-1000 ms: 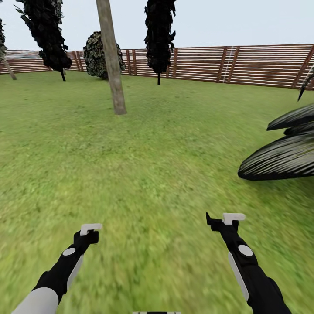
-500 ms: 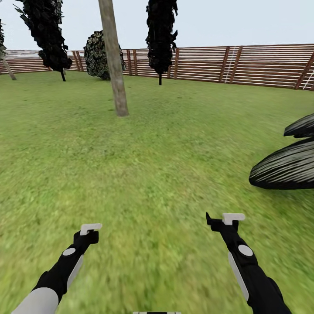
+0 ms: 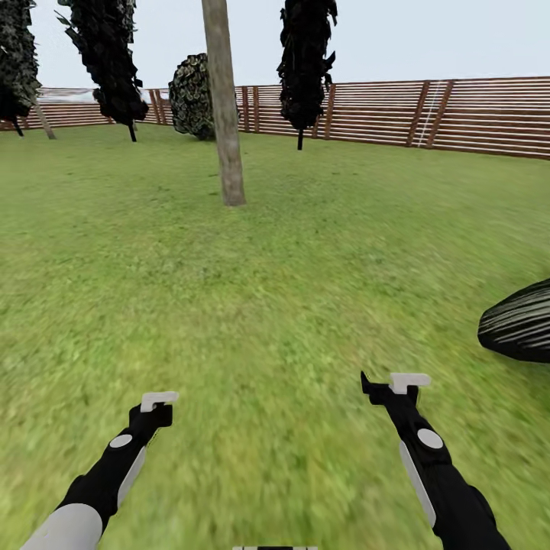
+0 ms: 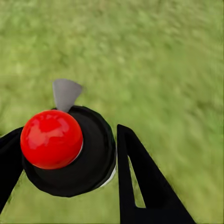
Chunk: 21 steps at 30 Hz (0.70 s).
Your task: In the garden, pick up the pesticide atomizer on the floor and spray pesticide onto both trees until each tree trunk is fully covered.
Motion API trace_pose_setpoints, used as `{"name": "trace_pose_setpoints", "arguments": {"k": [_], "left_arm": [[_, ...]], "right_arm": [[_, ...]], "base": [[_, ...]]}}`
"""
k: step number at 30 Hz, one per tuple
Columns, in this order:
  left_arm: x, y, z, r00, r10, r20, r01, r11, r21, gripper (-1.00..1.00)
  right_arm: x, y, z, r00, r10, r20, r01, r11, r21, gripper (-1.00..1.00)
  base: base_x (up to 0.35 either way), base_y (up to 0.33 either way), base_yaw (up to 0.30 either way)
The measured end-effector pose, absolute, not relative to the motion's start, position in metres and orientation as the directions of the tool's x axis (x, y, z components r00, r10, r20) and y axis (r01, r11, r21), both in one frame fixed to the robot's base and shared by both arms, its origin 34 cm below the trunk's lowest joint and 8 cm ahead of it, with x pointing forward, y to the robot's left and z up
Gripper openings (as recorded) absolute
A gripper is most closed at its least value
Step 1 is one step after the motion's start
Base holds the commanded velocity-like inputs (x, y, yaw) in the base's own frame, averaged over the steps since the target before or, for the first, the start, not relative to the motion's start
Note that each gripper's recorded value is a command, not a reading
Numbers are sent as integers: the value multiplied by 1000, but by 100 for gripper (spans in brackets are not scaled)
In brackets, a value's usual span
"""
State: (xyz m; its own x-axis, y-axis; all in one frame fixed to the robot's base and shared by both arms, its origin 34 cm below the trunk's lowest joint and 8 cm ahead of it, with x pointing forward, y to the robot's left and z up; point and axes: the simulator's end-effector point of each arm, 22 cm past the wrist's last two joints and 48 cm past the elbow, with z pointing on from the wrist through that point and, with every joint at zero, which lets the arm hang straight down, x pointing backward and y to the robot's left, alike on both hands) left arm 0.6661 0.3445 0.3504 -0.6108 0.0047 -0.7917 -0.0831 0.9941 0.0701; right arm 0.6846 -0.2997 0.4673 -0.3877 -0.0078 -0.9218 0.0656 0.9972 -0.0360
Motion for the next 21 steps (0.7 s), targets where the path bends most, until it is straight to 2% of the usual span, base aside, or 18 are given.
{"name": "trace_pose_setpoints", "arguments": {"k": [8, 21], "left_arm": [[666, 344, 350, -611, 5, -792, -83, 994, 70, -100], [666, 345, 350, -611, 5, -792, -83, 994, 70, -100]], "right_arm": [[685, -300, 467, -388, -8, -922, 66, 997, -36, 100], [685, -300, 467, -388, -9, -921, 65, 997, -37, 100]], "base": [[292, 192, 246], [302, 169, 12]]}}
